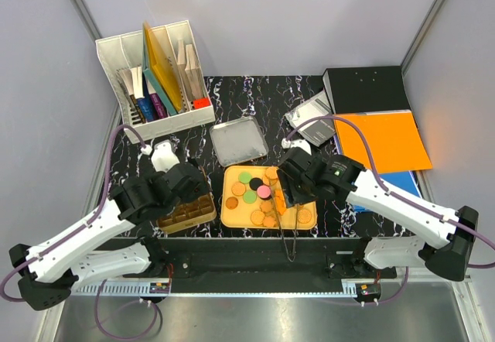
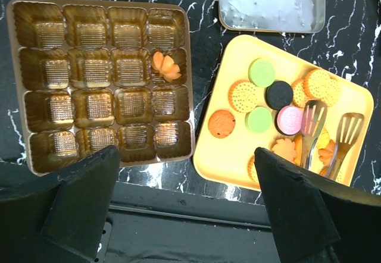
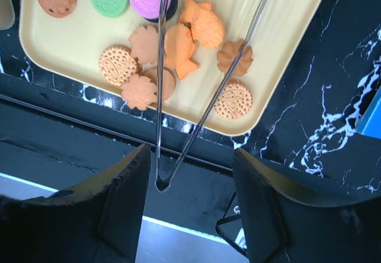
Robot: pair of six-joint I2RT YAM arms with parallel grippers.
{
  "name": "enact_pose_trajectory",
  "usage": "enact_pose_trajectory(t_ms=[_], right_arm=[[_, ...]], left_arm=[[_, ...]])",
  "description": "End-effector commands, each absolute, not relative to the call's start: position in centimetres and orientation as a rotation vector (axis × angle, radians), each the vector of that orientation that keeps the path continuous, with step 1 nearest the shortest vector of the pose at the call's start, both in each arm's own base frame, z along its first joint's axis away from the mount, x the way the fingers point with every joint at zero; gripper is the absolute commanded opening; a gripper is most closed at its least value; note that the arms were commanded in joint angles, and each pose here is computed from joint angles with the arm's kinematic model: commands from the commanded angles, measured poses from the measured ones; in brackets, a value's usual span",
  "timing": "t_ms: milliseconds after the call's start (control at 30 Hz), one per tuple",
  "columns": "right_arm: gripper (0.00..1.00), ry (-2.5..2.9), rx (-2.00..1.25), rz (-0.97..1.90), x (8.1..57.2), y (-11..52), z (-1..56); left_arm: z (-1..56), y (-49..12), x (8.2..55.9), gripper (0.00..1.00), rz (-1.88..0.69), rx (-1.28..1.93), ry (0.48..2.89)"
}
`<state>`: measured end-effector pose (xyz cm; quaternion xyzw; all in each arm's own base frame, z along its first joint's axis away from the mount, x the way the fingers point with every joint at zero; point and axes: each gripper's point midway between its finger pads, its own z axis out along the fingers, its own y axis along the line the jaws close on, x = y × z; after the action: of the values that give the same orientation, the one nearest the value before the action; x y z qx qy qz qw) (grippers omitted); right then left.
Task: Pack the cookies
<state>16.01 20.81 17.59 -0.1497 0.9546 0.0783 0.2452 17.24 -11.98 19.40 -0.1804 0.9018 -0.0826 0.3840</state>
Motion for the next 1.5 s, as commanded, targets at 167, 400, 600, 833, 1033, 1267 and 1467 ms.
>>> enact_pose_trajectory(t_ms=[167,400,600,833,1033,1267,1467], right_arm=[[0.74,2.713,-0.401,0.163,13.6,19.3,14.7],[0.88,2.747,-0.47,0.176,11.7,21.3,11.7],[0.94,2.762,-0.505,0.133,11.8,22.4,8.8],[1.0,2.791,-0.493,0.068,11.7,21.9,5.9],[1.0,2.823,-0.442,0.074,11.4,22.2,3.6],[0.97,2.833,-0.355,0.056,11.4,22.1,1.3],[0.82,2.809,-0.28,0.036,11.7,21.3,1.1]], left_arm=[[19.5,-13.7,17.8,0.99,-0.266,-0.431,2.316],[18.3,-14.3,17.5,0.99,-0.273,-0.418,2.358],[18.0,-14.3,17.1,0.99,-0.281,-0.408,2.373],[17.7,-13.7,16.4,0.99,-0.296,-0.421,2.379],[17.2,-13.4,16.0,0.99,-0.291,-0.419,2.39],[17.0,-13.2,15.7,0.99,-0.285,-0.414,2.402],[17.1,-12.9,15.5,0.99,-0.286,-0.414,2.402]])
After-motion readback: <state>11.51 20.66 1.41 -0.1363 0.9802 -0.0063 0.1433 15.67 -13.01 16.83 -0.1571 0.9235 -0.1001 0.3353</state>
